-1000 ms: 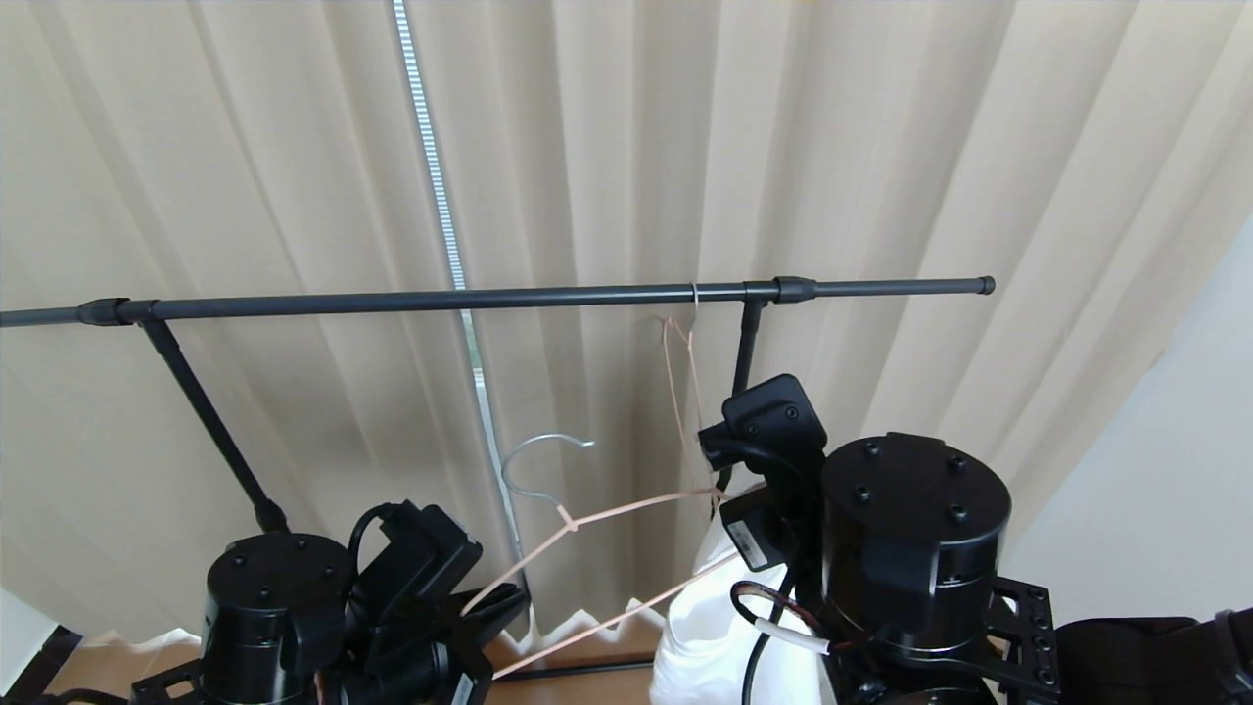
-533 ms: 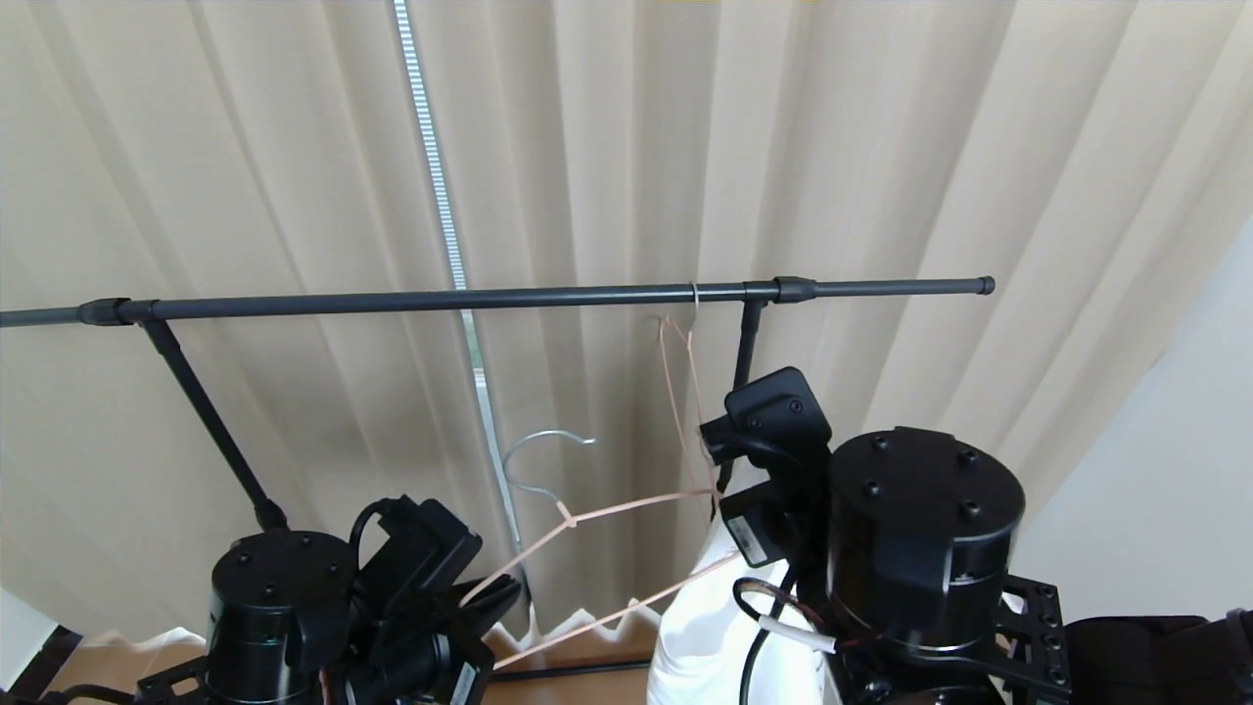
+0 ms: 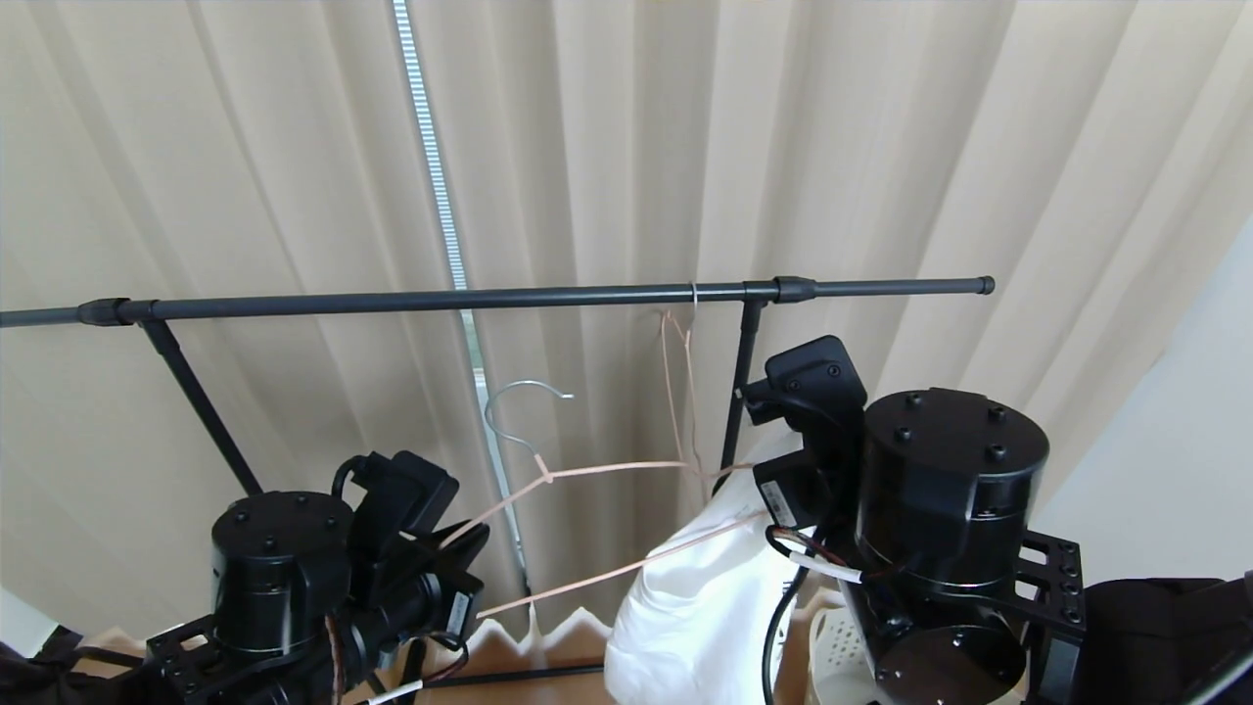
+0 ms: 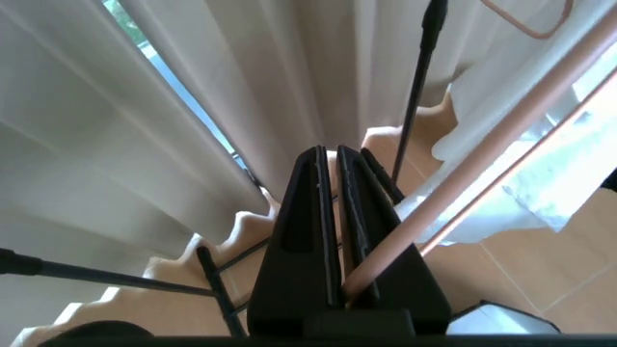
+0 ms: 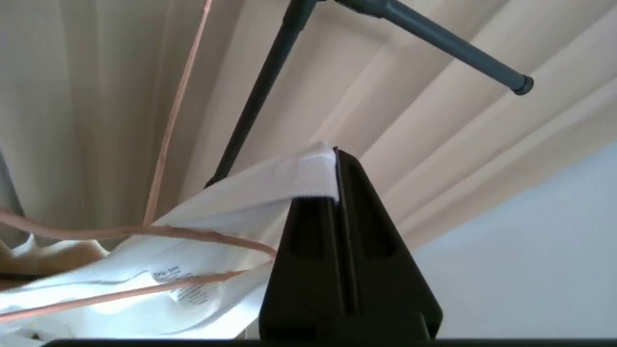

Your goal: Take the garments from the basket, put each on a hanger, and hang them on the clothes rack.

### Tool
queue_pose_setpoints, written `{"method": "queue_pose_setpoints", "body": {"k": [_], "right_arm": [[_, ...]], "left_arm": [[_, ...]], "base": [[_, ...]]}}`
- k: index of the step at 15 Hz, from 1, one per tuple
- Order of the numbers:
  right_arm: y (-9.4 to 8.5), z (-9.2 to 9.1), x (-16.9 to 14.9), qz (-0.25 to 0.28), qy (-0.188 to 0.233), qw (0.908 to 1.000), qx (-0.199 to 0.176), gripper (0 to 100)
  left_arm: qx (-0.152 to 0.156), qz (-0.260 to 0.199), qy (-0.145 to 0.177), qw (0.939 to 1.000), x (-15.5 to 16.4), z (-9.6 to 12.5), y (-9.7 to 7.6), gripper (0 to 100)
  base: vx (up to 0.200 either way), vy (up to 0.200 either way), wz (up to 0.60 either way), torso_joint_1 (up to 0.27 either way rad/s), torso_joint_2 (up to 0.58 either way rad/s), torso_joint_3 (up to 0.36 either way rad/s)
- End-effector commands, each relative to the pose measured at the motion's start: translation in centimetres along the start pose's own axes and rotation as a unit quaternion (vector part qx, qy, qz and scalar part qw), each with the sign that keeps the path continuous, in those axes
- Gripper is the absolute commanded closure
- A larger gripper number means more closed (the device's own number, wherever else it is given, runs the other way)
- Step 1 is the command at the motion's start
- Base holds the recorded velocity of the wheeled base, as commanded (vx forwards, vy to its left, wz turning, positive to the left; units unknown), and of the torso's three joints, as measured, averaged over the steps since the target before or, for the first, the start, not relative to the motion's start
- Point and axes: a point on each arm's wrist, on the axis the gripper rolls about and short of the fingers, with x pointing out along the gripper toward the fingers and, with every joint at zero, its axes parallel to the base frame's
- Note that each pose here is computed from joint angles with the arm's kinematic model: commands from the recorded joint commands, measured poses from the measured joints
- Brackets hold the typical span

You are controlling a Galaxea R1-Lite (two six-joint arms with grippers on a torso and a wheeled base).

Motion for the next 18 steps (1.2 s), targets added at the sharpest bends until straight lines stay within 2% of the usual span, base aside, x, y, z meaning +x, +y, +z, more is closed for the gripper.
{"method": "queue_pose_setpoints", "body": {"k": [1,8,11,13,18], "right_arm": [[0.3,0.0,-0.5,0.009,-0.003,0.9999,-0.003,100],[3.4,-0.7,-3.5,0.073,-0.02,0.9968,-0.025,100],[4.6,-0.2,-4.1,0.089,-0.027,0.9957,0.004,100],[5.0,0.3,-4.8,0.099,-0.035,0.9942,0.02,100],[5.9,2.0,-5.4,0.114,-0.047,0.9885,0.088,100]], "left_arm": [[-0.002,0.005,0.0,1.0,0.3,0.1,0.0,100],[-0.009,-0.003,-0.003,0.9999,0.6,0.3,-0.6,100],[-0.007,0.003,-0.002,1.0,0.6,0.3,-1.3,100],[-0.004,-0.002,-0.002,1.0,0.4,0.3,-1.8,100],[-0.008,-0.01,-0.005,0.9999,0.3,0.4,-2.3,100]], "base": [[0.0,0.0,0.0,0.0,0.0,0.0],[0.0,0.0,0.0,0.0,0.0,0.0],[0.0,0.0,0.0,0.0,0.0,0.0],[0.0,0.0,0.0,0.0,0.0,0.0],[0.0,0.0,0.0,0.0,0.0,0.0]]}}
